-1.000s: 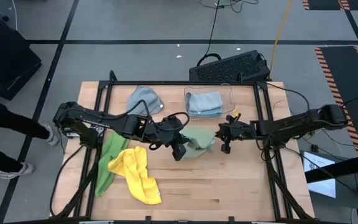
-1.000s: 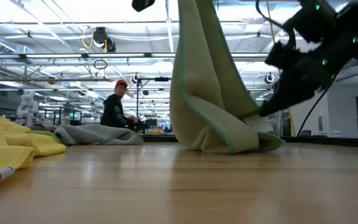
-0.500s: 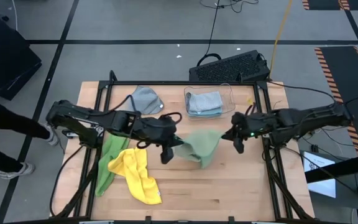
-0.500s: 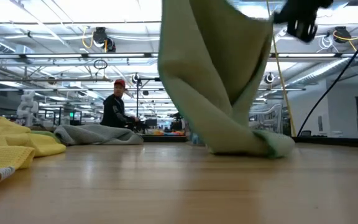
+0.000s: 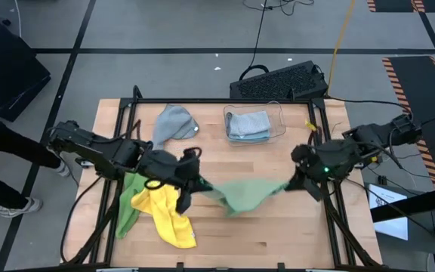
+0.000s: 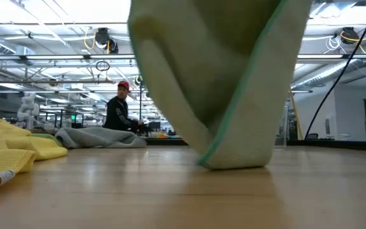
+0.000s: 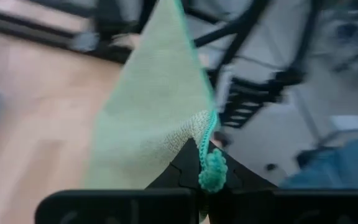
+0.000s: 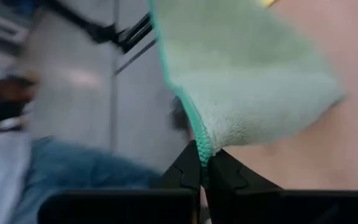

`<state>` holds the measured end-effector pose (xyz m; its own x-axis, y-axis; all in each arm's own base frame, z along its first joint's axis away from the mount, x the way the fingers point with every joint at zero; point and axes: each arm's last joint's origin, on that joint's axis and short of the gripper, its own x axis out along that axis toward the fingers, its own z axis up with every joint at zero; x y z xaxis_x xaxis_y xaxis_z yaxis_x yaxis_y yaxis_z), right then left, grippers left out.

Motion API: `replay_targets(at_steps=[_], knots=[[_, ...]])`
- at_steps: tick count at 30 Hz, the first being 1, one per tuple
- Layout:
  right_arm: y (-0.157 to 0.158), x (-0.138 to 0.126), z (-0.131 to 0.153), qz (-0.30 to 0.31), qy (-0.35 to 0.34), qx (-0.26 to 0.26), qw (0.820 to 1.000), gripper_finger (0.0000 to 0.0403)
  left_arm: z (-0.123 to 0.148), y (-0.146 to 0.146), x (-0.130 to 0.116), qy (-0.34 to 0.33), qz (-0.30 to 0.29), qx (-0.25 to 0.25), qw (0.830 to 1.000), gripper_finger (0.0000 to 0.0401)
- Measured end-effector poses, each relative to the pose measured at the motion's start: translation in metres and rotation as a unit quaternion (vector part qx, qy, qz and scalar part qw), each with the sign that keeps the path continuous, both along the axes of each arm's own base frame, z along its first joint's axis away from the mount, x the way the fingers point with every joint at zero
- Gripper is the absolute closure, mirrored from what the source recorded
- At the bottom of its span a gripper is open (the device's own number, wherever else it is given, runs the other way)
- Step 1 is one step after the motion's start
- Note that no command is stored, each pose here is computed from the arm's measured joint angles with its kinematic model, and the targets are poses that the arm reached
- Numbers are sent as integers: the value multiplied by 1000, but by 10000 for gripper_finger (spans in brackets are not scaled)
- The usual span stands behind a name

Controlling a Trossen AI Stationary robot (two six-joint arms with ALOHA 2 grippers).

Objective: Fold microfiber towels
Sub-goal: Fold the light green towel

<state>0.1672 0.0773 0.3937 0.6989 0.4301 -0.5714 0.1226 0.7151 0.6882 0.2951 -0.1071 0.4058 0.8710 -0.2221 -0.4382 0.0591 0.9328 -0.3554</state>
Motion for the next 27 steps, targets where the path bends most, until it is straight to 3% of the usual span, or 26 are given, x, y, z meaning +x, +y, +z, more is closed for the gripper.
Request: replay_targets(at_steps=[6, 10, 16, 20, 27], knots=[[43, 0, 13, 97, 21, 145, 984, 403, 18, -41, -11, -77, -105, -64, 989, 396], [54, -9, 14, 98, 72, 198, 973, 403, 16, -55, -20, -72, -109, -57, 990, 383], [50, -17, -2, 55, 158, 152, 974, 403, -9, -51, -20, 10, -4, 49, 999, 389], [43, -17, -17, -12, 198, 82, 977, 403, -33, -40, -11, 87, 45, 112, 989, 395], [31, -19, -27, -93, 201, -11, 975, 403, -69, -21, 19, 167, 61, 172, 969, 388]])
